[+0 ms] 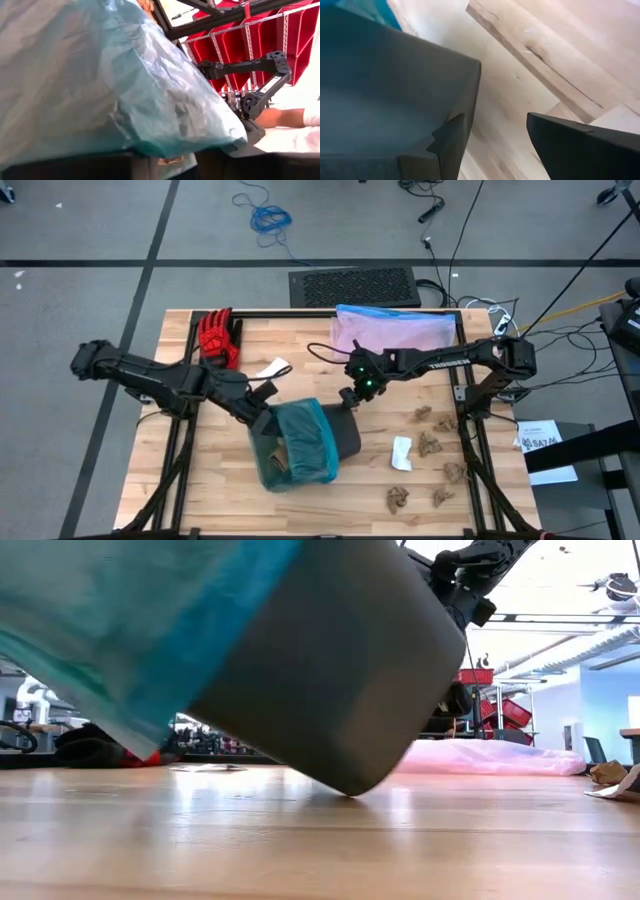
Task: Place trash/remove bag and relplace
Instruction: Adjust the black trash bin
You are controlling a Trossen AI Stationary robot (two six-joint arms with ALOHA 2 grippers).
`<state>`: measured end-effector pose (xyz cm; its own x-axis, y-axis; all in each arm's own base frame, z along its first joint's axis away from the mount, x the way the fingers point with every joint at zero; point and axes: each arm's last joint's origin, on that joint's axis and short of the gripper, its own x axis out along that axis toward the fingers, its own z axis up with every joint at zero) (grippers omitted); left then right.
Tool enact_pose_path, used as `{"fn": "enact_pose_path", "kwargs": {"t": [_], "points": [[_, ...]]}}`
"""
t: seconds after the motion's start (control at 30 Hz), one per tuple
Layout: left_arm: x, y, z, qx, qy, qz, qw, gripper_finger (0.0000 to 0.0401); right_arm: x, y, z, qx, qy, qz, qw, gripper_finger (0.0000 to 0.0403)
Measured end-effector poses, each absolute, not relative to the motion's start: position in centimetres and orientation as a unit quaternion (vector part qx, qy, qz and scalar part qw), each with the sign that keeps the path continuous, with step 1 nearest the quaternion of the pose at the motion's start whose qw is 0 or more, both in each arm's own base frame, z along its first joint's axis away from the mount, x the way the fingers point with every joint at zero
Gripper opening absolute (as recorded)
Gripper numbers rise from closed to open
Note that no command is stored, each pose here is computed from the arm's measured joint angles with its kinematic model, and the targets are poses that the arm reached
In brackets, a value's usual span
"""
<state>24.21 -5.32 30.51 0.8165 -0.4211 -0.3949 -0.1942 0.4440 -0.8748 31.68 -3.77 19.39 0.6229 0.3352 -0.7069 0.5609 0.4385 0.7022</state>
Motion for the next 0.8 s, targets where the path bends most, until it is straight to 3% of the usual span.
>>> {"fn": "enact_pose_path", "kwargs": {"t": [0.33, 0.5, 0.8], "points": [[24.0, -3.6, 32.9, -0.534, 0.269, -0.058, 0.800, 0.0127, 32.6, -3.7, 19.0, 0.552, 0.414, -0.043, 0.722, 0.0206], [23.4, -2.7, 33.7, -0.526, 0.308, -0.015, 0.793, 0.0128, 33.5, -3.7, 18.2, 0.556, 0.409, -0.023, 0.723, 0.0206], [23.3, -2.3, 33.1, -0.528, 0.344, 0.004, 0.776, 0.0128, 33.1, -6.0, 18.4, 0.501, 0.390, -0.020, 0.772, 0.0206]]}}
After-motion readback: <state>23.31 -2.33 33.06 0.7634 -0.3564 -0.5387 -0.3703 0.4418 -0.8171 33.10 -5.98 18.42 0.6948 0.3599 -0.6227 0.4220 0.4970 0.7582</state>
